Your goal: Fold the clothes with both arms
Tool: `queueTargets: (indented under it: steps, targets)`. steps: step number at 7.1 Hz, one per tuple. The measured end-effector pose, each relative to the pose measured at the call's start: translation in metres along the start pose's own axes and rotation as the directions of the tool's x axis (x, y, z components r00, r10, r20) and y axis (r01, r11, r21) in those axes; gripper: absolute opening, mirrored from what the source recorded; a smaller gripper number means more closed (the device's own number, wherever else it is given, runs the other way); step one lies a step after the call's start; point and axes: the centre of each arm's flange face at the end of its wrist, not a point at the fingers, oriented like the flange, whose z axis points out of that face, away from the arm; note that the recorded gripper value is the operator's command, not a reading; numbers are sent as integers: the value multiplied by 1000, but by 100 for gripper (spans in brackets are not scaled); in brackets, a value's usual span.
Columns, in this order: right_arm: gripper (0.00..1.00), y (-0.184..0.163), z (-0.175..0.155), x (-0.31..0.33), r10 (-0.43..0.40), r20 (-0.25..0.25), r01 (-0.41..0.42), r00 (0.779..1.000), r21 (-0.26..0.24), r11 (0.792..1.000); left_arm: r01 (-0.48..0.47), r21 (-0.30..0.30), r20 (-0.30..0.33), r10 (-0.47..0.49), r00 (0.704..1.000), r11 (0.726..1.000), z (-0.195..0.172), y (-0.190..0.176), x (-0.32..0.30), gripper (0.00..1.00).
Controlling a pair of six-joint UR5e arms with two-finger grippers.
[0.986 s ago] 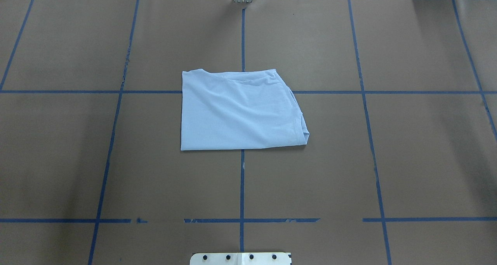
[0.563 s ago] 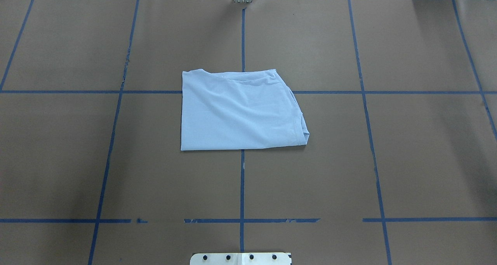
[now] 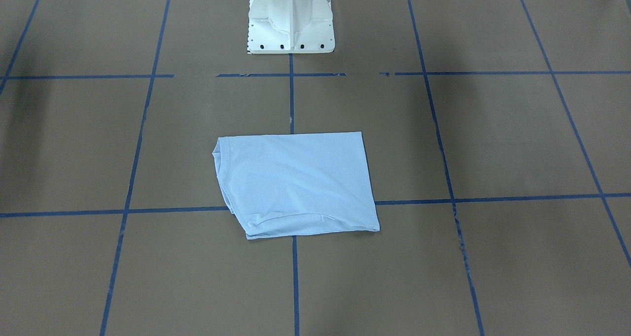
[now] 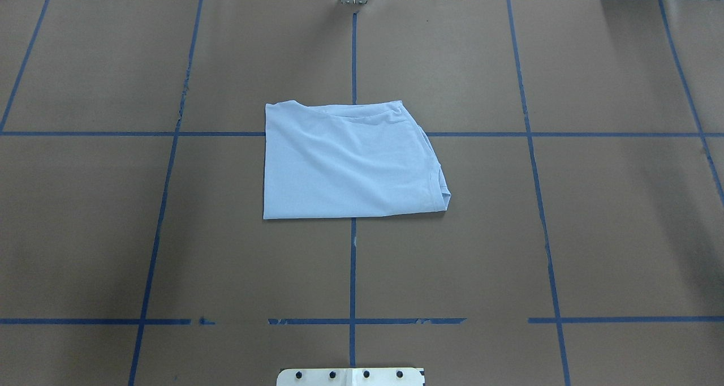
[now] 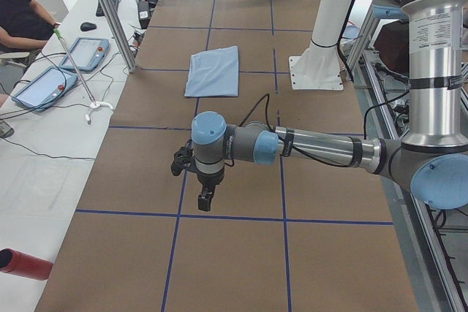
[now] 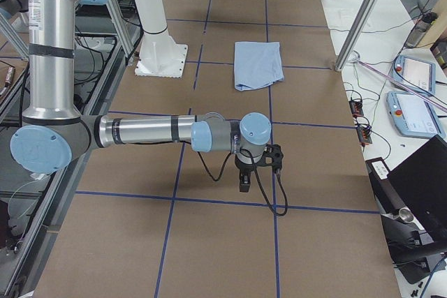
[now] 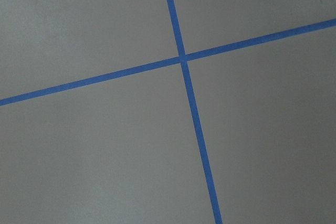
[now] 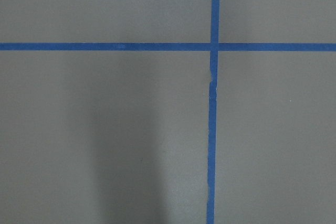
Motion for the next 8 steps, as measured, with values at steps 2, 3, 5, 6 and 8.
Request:
queueTargets:
  steps: [2,3,5,6,8]
  targets:
    - [100,0,-1,-1,-1,0,1,1000,1,1000,4,-5,-1,-4,1000,1000,1,2,-2,100]
    - [100,0,-1,-1,-2,0,2,1000,2,1000,6,-7,-1,-6,1000,1000,2,3,-2,100]
    - [100,0,-1,-1,-2,0,2,1000,2,1000,9,-10,-1,-9,1000,1000,3,6,-4,100]
    - [100,-1,-1,-1,-5,1,5,1000,5,1000,11,-11,-1,-11,1000,1000,3,7,-4,100]
    - [100,-1,0,-1,-14,2,14,1000,14,1000,13,-12,-1,-13,1000,1000,4,8,-5,100]
